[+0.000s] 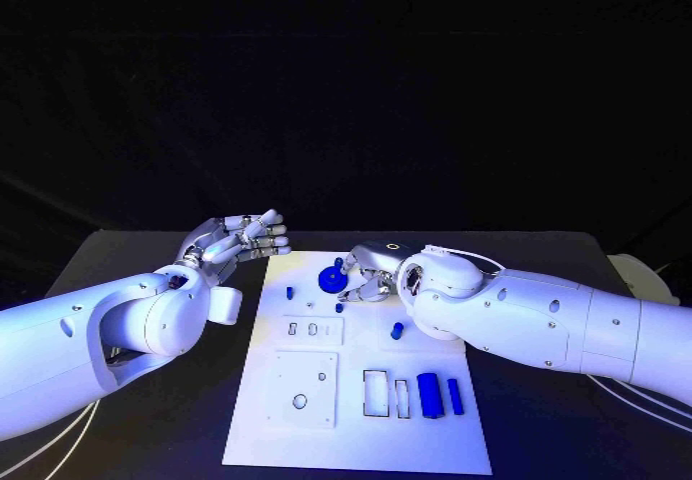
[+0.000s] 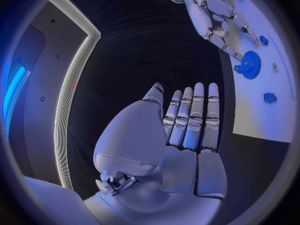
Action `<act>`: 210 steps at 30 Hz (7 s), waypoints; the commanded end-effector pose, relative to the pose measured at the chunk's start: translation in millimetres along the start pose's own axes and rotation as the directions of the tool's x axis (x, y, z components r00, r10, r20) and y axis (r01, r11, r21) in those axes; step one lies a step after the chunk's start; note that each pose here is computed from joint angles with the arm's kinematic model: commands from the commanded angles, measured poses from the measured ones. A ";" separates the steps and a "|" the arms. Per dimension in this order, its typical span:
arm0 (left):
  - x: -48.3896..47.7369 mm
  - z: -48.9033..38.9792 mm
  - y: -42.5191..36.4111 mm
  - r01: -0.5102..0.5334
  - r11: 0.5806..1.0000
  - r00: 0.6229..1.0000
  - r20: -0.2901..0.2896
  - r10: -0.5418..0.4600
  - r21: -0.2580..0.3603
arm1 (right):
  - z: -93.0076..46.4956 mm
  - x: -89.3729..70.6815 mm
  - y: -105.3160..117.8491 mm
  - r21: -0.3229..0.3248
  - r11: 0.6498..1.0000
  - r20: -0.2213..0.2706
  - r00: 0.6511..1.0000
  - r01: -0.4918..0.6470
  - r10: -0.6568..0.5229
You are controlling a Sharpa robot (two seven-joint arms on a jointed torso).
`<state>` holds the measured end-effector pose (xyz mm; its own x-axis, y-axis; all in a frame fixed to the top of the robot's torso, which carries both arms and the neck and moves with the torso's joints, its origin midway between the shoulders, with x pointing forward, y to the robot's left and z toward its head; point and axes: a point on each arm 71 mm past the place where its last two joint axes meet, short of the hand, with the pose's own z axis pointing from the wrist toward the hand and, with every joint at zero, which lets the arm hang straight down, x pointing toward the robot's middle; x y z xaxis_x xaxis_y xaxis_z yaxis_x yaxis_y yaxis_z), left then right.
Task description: Assemble the parts on the task board
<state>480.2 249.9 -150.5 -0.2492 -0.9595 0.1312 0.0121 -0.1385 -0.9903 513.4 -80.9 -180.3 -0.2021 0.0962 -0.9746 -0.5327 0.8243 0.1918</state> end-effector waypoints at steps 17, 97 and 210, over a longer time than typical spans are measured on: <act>-0.3 1.3 -1.7 0.003 1.000 1.000 -0.007 -0.003 0.017 | -45.0 -36.0 -26.2 -0.051 0.981 0.217 0.957 -0.187 0.194; 9.0 4.8 1.2 0.014 1.000 0.999 -0.038 -0.013 0.013 | -94.8 2.8 -154.4 0.141 0.940 0.089 0.950 -0.311 0.301; 20.1 10.1 5.4 0.024 1.000 0.998 -0.064 -0.025 -0.004 | -21.0 64.3 54.9 -0.100 0.976 -0.022 0.982 -0.191 0.190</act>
<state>485.8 229.6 -154.1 -0.2898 -0.9460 0.1451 -0.0030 -0.1507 -0.9886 454.4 -41.0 -226.2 -0.3055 0.2687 -0.9135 -0.5647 0.7213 0.4010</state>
